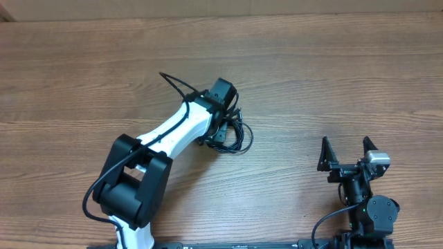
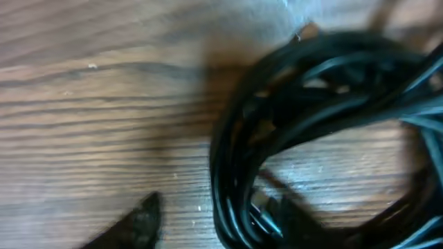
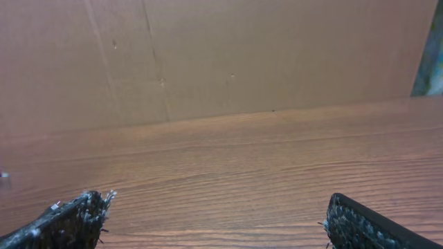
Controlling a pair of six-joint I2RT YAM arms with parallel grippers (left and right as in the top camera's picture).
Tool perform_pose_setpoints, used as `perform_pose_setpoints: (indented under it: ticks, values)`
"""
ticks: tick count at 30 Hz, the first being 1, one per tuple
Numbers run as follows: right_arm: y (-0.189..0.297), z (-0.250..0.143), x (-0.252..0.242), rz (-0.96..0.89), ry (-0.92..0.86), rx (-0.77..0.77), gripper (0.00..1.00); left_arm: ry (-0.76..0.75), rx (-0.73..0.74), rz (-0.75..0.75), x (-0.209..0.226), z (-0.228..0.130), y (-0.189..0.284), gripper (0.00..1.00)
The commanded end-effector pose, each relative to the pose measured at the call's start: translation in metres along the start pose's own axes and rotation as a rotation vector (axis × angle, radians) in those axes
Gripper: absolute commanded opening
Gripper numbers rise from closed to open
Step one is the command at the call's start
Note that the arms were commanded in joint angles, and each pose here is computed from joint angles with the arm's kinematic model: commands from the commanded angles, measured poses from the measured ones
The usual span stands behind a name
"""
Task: Untangle cables
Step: 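Reach the left gripper forward and grasp the black cable bundle, then lift the bundle with the left gripper and pull it toward the front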
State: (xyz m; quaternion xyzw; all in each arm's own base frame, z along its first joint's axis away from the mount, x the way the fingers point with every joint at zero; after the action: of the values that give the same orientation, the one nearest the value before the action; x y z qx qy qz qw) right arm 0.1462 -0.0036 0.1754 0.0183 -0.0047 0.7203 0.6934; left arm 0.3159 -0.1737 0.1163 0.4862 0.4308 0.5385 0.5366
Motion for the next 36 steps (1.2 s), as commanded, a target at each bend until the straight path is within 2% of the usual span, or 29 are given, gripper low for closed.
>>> perform_pose_setpoints:
  ticks: [1, 2, 3, 9, 12, 15, 22, 25, 29, 31, 32, 33, 34, 36]
  values:
    - [0.000, -0.002, -0.001, -0.005, 0.013, -0.004, 1.00, -0.036, 0.020, -0.014, -0.001, -0.002, -0.012, 0.31]
    - [0.000, -0.002, -0.001, -0.004, 0.012, -0.004, 1.00, -0.034, 0.013, -0.018, -0.001, 0.000, -0.012, 0.25]
    - [0.000, -0.002, -0.001, -0.005, 0.012, -0.004, 1.00, -0.027, -0.003, -0.026, -0.002, 0.002, -0.012, 0.04]
    - [0.000, -0.002, -0.001, -0.005, 0.013, -0.004, 1.00, 0.000, 0.007, -0.020, 0.000, 0.009, 0.009, 0.04]
    - [0.000, -0.002, -0.001, -0.004, 0.012, -0.004, 1.00, -0.010, -0.022, -0.029, 0.000, 0.024, 0.064, 0.04]
    - [0.000, -0.002, -0.001, -0.004, 0.013, -0.004, 1.00, -0.027, -0.038, -0.037, 0.003, 0.028, 0.099, 0.04]
    - [0.000, -0.002, -0.001, -0.005, 0.012, -0.004, 1.00, -0.071, -0.101, -0.062, 0.023, 0.012, 0.175, 0.04]
    - [0.000, -0.002, -0.001, -0.004, 0.012, -0.006, 1.00, -0.086, -0.181, -0.090, 0.037, -0.001, 0.207, 0.04]
    - [0.000, -0.002, 0.003, 0.044, -0.029, -0.006, 1.00, -0.032, -0.312, -0.137, 0.064, -0.020, 0.250, 0.04]
    - [0.001, 0.000, 0.012, 0.171, -0.314, 0.011, 1.00, 0.001, -0.355, -0.167, 0.078, -0.031, 0.267, 0.04]
    - [0.003, 0.000, 0.020, 0.284, -0.553, 0.066, 1.00, 0.022, -0.366, -0.184, 0.085, -0.037, 0.273, 0.04]
    - [0.007, 0.000, 0.031, 0.428, -0.806, 0.176, 1.00, 0.072, -0.370, -0.234, 0.096, -0.049, 0.283, 0.04]
    - [0.012, -0.001, 0.039, 0.538, -0.977, 0.295, 1.00, 0.111, -0.363, -0.275, 0.101, -0.057, 0.288, 0.04]
    - [0.022, -0.002, 0.051, 0.690, -1.143, 0.495, 1.00, 0.139, -0.358, -0.353, 0.104, -0.068, 0.295, 0.05]
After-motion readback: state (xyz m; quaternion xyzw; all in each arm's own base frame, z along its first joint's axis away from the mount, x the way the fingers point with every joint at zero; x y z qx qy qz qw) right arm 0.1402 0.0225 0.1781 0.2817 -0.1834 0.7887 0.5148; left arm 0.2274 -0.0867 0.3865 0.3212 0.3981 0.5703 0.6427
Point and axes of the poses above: each gripper's point midway between its finger pads, its own y axis back along the fingers, its own x axis along the line the jaws close on, z = x × y, the point moved 10 cm from there along y, back along the fingers, and after that the axes turned 5 degrees about y, right-handed, at the moved point
